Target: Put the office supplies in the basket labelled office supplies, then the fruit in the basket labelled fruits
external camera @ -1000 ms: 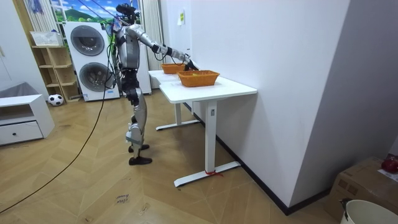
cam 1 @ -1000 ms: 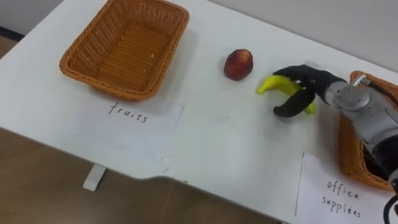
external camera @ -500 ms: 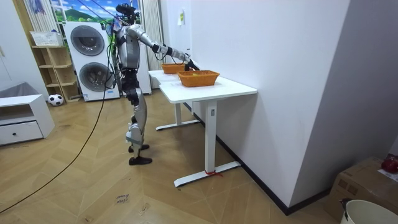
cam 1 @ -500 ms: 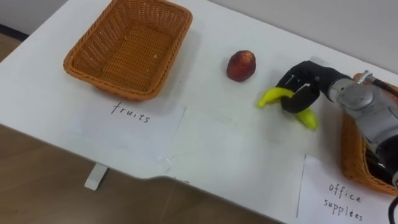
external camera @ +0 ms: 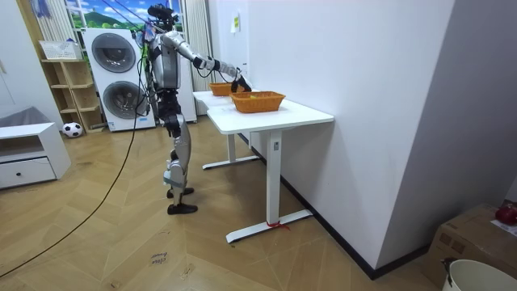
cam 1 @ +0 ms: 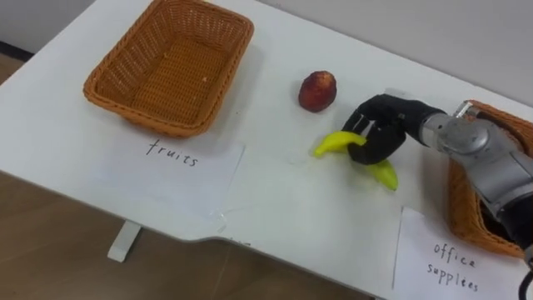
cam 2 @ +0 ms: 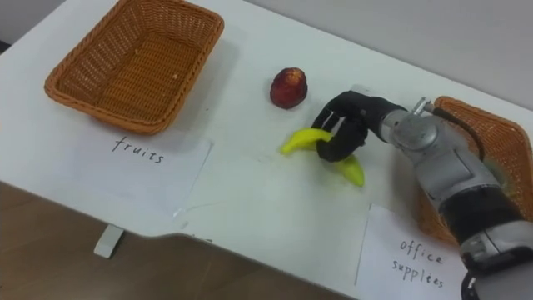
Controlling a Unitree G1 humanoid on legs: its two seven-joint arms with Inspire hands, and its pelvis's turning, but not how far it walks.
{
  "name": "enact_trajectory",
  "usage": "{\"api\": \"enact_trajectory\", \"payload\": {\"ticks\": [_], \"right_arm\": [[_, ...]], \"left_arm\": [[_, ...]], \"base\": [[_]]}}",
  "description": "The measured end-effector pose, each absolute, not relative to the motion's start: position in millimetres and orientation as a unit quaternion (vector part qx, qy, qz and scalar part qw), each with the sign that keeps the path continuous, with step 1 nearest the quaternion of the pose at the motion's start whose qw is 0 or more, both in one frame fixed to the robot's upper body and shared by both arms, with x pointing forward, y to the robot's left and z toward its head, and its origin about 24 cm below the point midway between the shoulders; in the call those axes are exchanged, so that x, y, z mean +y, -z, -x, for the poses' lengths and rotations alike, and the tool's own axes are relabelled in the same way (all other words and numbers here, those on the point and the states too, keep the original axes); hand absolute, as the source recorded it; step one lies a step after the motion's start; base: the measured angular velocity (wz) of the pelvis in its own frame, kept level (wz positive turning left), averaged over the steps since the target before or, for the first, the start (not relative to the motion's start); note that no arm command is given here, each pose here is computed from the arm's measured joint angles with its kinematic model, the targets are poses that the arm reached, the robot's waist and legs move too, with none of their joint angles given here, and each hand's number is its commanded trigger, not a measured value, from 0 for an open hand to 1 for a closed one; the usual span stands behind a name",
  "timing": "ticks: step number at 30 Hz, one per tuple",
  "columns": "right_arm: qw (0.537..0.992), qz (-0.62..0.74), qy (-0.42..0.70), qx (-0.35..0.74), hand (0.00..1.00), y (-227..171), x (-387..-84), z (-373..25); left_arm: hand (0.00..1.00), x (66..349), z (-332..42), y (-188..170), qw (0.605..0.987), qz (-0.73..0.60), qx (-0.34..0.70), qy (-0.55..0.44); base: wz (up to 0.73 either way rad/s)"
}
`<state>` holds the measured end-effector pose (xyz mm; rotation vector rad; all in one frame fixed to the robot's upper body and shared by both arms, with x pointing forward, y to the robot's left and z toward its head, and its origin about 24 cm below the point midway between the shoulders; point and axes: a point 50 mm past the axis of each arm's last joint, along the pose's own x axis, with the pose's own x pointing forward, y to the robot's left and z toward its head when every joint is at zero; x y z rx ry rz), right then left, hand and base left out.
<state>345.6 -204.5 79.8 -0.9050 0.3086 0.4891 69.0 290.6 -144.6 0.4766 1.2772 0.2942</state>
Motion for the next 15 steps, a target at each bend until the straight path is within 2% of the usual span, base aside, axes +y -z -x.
{"api": "enact_trajectory", "payload": {"ticks": [9, 15], "right_arm": [[0.854, 0.460, -0.239, 0.043, 1.00, -124, -181, -345], [0.856, 0.461, -0.234, 0.014, 1.00, -140, -175, -345]], "left_arm": [[0.00, 290, -57, 144, 0.765, -0.210, 0.585, -0.168], [0.00, 291, -44, 146, 0.754, -0.206, 0.599, -0.176]], "base": [[-0.01], [0.05]]}}
